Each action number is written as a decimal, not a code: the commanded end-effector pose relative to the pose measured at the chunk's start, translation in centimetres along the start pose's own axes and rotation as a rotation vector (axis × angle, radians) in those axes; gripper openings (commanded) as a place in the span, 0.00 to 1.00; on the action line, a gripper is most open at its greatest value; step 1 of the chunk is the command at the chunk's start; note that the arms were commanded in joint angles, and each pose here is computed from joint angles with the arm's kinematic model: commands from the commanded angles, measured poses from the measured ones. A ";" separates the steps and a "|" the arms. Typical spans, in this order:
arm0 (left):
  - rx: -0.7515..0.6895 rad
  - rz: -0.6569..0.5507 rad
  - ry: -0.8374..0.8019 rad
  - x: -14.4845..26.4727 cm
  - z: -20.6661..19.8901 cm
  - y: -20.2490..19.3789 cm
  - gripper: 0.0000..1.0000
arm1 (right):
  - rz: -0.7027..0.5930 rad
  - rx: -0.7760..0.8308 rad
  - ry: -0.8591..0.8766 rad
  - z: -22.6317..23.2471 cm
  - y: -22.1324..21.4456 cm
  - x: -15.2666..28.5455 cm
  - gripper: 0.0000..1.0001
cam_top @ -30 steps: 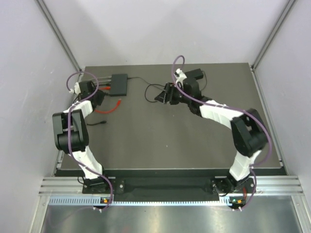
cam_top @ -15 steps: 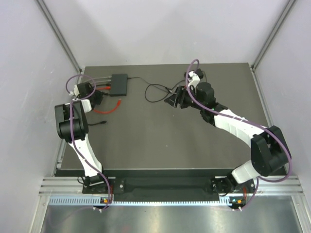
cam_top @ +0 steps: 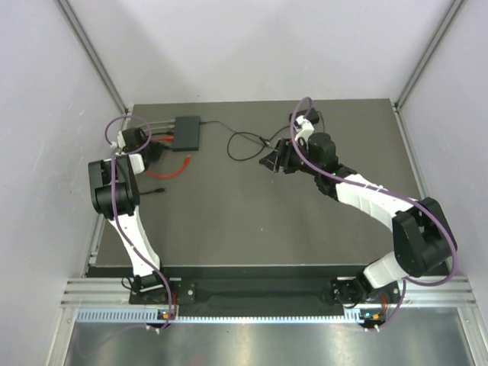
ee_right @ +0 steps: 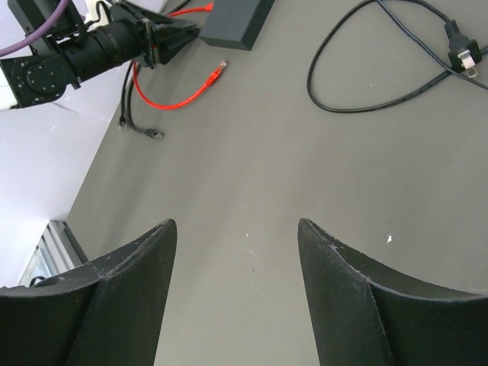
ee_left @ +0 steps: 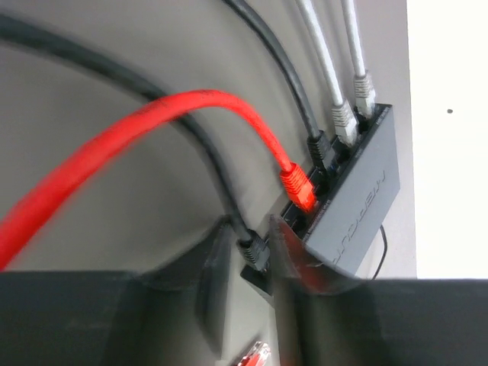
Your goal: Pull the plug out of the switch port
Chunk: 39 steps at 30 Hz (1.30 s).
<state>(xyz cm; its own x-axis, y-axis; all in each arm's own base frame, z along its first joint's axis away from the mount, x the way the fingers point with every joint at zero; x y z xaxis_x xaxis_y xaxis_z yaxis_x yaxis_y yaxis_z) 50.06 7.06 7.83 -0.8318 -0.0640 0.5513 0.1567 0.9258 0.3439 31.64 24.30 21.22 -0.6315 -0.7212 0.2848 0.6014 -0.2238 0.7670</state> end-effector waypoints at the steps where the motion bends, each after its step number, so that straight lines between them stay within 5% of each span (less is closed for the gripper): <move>1: -0.013 -0.021 -0.072 -0.6 -1.5 1.0 0.22 | -0.042 0.017 0.009 -0.1 1.0 0.0 0.65; 4: -0.017 0.001 -0.065 -0.7 -1.5 0.8 0.05 | -0.034 0.014 0.000 -0.3 0.8 0.0 0.65; 7: -0.022 0.052 -0.064 -0.4 -1.4 0.0 0.00 | -0.024 0.013 -0.009 -0.5 0.4 0.2 0.65; 15: -0.057 0.185 -0.052 2.8 -0.2 -4.4 0.00 | -0.008 0.005 -0.024 -0.9 -0.7 1.1 0.64; 27: -0.136 0.426 -0.036 12.7 4.2 -14.6 0.00 | 0.030 -0.018 -0.075 -1.9 -3.6 3.4 0.65; 39: -0.109 0.391 -0.097 23.1 7.5 -19.0 0.00 | 0.165 -0.072 -0.061 -0.8 -6.7 1.8 0.65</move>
<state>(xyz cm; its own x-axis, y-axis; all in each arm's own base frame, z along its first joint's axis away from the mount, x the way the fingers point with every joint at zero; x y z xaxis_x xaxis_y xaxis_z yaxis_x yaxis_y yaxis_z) 24.89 -8.68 7.15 -0.6995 0.3408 0.6282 0.5615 0.8059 0.1881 26.56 22.02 15.58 -0.5763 -0.6845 0.4465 0.7200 -0.1668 0.6736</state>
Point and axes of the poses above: each gripper's point midway between its finger pads, its own x axis back along the fingers, its own z axis along the line the jaws close on, y = z × x, the point moved 6 cm from there along x, back along the fingers
